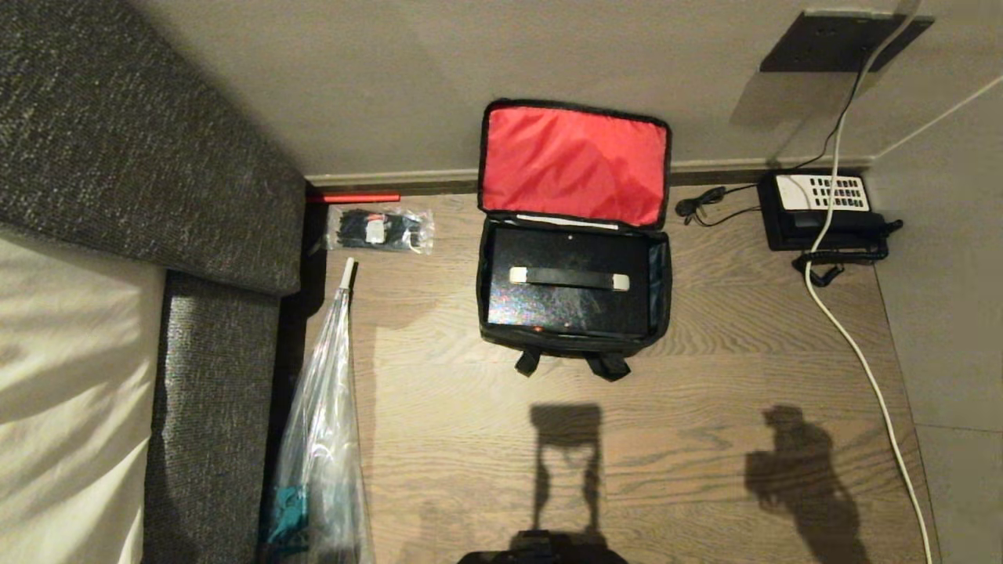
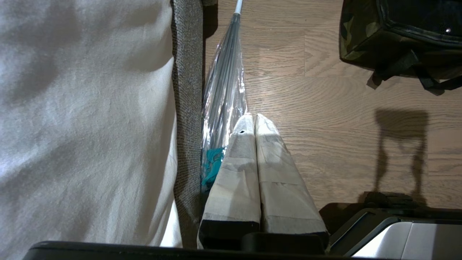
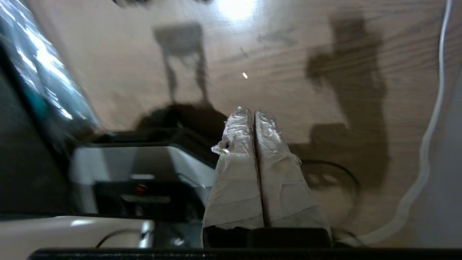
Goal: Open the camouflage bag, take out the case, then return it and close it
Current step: Grip the handle
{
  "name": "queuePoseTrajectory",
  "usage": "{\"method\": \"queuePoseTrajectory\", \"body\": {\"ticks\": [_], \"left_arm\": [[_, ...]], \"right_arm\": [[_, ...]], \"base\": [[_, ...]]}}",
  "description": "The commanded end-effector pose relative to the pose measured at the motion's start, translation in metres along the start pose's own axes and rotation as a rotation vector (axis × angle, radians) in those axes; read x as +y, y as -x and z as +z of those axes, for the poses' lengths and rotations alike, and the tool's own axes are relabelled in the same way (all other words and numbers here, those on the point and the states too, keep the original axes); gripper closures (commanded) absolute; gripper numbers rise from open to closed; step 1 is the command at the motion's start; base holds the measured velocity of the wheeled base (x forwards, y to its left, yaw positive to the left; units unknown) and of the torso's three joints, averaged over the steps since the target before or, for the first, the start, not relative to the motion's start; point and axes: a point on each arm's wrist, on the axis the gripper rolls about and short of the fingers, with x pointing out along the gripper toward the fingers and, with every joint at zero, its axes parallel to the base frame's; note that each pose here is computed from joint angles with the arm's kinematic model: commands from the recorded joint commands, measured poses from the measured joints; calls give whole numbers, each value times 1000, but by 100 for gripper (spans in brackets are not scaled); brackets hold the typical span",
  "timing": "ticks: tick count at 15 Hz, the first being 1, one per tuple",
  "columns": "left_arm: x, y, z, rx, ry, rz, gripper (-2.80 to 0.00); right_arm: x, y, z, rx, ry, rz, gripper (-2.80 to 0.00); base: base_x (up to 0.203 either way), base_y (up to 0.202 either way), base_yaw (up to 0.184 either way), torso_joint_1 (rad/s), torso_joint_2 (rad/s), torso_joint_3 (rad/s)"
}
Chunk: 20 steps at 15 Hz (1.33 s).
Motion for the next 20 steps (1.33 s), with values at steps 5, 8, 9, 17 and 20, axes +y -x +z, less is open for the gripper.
{"method": "queuePoseTrajectory", "body": {"ticks": [5,8,9,17,20], "left_arm": [[0,0,0,0,0,1,0],[0,0,0,0,0,1,0],[0,0,0,0,0,1,0],[0,0,0,0,0,1,0],[0,0,0,0,0,1,0]], "right_arm": [[46,-226,79,304,371,-79,0],[123,-285,62,195,548,49,0],[149,-299,55,108,584,102,0],[199,-328,36,-82,1008,37,0],[207,-330,32,-198,1029,52,0]], "base": [[0,0,0,0,0,0],[0,0,0,0,0,0],[0,0,0,0,0,0],[0,0,0,0,0,0],[0,0,0,0,0,0]]}}
